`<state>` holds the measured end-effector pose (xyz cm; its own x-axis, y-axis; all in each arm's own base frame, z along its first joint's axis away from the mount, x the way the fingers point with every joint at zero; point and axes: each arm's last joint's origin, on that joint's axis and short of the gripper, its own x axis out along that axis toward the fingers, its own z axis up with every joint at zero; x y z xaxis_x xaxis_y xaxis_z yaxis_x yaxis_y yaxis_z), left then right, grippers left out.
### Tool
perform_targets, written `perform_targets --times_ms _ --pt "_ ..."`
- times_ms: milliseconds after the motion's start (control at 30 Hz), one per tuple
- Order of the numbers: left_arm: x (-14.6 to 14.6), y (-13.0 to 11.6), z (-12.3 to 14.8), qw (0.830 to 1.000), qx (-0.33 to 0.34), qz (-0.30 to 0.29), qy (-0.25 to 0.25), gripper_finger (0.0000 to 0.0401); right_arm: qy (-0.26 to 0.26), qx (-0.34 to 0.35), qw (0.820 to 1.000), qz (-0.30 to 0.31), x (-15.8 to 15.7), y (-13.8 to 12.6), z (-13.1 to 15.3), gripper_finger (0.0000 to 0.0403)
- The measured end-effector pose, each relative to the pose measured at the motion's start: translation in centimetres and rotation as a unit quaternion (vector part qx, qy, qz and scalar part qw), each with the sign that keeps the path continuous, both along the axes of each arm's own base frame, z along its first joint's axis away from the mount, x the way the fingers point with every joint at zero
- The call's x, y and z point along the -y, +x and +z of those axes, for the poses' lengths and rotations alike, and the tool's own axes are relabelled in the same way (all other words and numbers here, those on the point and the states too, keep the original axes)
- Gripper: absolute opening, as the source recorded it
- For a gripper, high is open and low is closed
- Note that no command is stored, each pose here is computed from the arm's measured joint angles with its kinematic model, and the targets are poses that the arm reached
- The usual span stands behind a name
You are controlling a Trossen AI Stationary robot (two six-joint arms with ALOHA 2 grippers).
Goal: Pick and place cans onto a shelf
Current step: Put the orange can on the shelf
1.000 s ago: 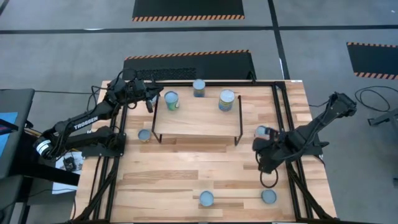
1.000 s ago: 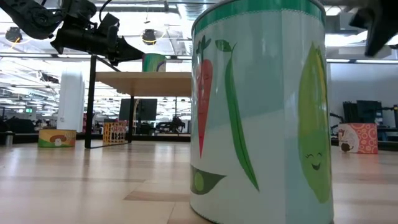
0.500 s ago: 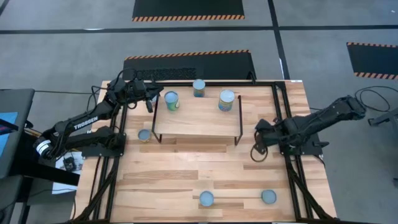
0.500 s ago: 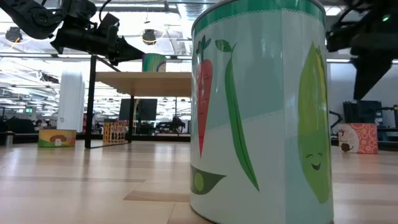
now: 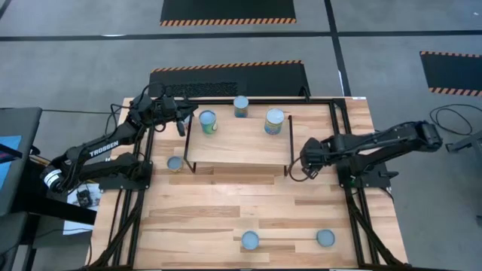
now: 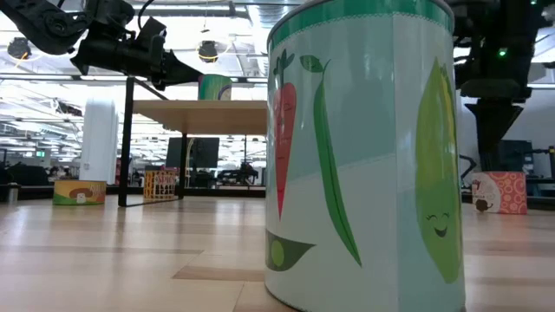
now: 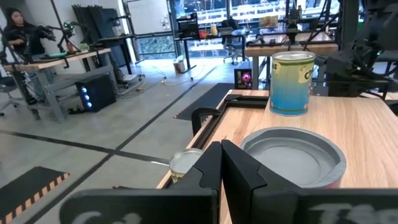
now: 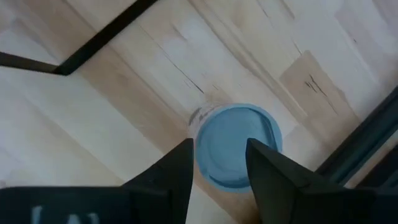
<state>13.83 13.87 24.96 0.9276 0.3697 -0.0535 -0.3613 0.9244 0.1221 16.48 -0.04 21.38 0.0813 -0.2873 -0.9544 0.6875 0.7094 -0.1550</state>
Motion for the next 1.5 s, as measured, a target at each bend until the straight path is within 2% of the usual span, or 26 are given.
perform_targets --times_ms 267,467,700,933,1033,1267,1500 --pt "0.0 0.0 0.0 1.0 0.0 0.0 0.0 0.0 0.015 -0.002 1.0 -0.005 0.1 -0.8 -1.9 0.0146" --pt "0.0 0.0 0.0 1.0 0.0 0.0 0.0 0.0 0.005 0.002 1.0 -0.006 0.2 -0.8 -2.1 0.0132" --pt "0.0 0.0 0.0 1.0 0.0 0.0 0.0 0.0 0.015 0.008 1.0 -0.003 0.1 -0.7 -2.2 0.0146" --pt "0.0 0.0 0.0 1.0 0.0 0.0 0.0 0.0 0.018 0.003 1.0 -0.007 0.1 -1.1 -3.5 0.0159" --pt "0.0 0.0 0.0 1.0 0.0 0.0 0.0 0.0 0.018 0.004 1.0 -0.004 0.1 -1.0 -3.5 0.0138" --pt "0.0 0.0 0.0 1.0 0.0 0.0 0.0 0.0 0.018 0.003 1.0 0.0 0.1 -1.0 -3.5 0.0054" --pt "0.0 0.0 0.0 1.0 0.0 0.0 0.0 0.0 0.029 0.003 1.0 0.011 0.0 -1.0 -3.4 0.001"
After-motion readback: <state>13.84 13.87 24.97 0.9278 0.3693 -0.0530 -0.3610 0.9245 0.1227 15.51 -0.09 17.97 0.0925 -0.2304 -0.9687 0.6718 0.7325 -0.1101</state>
